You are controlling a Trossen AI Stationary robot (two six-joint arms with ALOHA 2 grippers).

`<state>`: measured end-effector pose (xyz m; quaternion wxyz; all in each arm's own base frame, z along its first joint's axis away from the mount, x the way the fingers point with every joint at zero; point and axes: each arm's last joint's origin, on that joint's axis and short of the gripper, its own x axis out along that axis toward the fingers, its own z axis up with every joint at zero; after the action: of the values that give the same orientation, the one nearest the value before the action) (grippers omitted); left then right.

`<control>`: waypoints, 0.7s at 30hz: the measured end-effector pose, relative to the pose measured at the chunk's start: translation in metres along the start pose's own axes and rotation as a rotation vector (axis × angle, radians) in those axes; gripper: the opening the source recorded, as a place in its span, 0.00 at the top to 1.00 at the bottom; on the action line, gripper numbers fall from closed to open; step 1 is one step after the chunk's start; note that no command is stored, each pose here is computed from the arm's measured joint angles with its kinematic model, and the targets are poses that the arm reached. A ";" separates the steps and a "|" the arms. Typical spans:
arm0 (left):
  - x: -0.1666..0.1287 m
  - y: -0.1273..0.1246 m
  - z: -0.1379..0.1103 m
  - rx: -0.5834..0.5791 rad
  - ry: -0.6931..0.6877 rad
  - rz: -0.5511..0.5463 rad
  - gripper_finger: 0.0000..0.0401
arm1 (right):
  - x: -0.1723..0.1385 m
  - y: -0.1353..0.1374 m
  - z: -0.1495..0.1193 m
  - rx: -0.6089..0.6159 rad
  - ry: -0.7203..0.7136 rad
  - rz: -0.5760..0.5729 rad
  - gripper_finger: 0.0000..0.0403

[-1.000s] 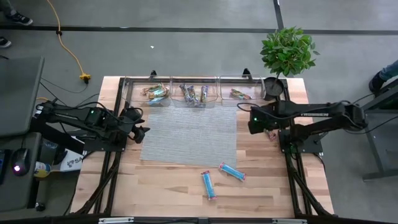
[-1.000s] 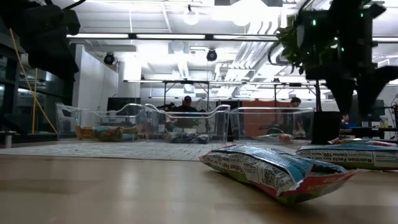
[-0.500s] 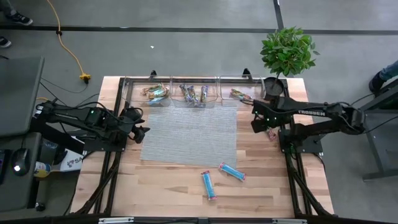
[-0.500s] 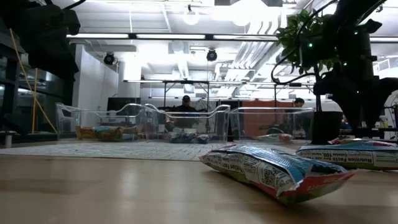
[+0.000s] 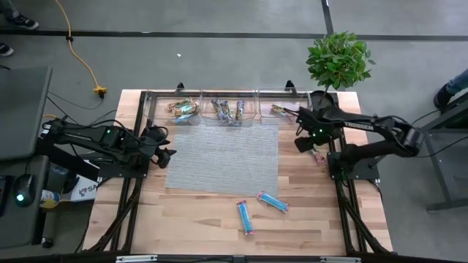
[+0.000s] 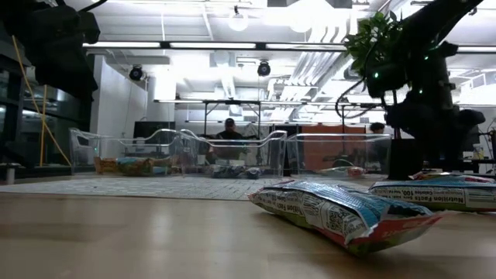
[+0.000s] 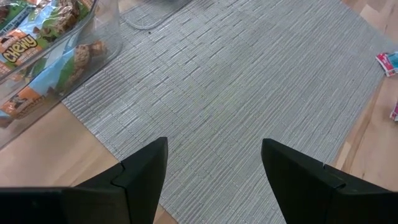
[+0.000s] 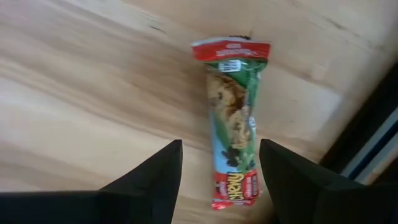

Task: Pick and place Granola Bars by type
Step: Put the red granola bar into the right transparent bin

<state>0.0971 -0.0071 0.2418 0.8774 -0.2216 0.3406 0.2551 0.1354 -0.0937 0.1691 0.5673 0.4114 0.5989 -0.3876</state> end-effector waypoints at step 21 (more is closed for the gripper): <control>0.000 0.000 0.000 -0.019 0.001 -0.001 0.36 | 0.033 -0.002 0.028 0.004 0.109 -0.010 0.51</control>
<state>0.0971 -0.0071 0.2418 0.8751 -0.2301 0.3386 0.2580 0.1432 -0.1186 0.1346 0.5310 0.4300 0.6304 -0.3685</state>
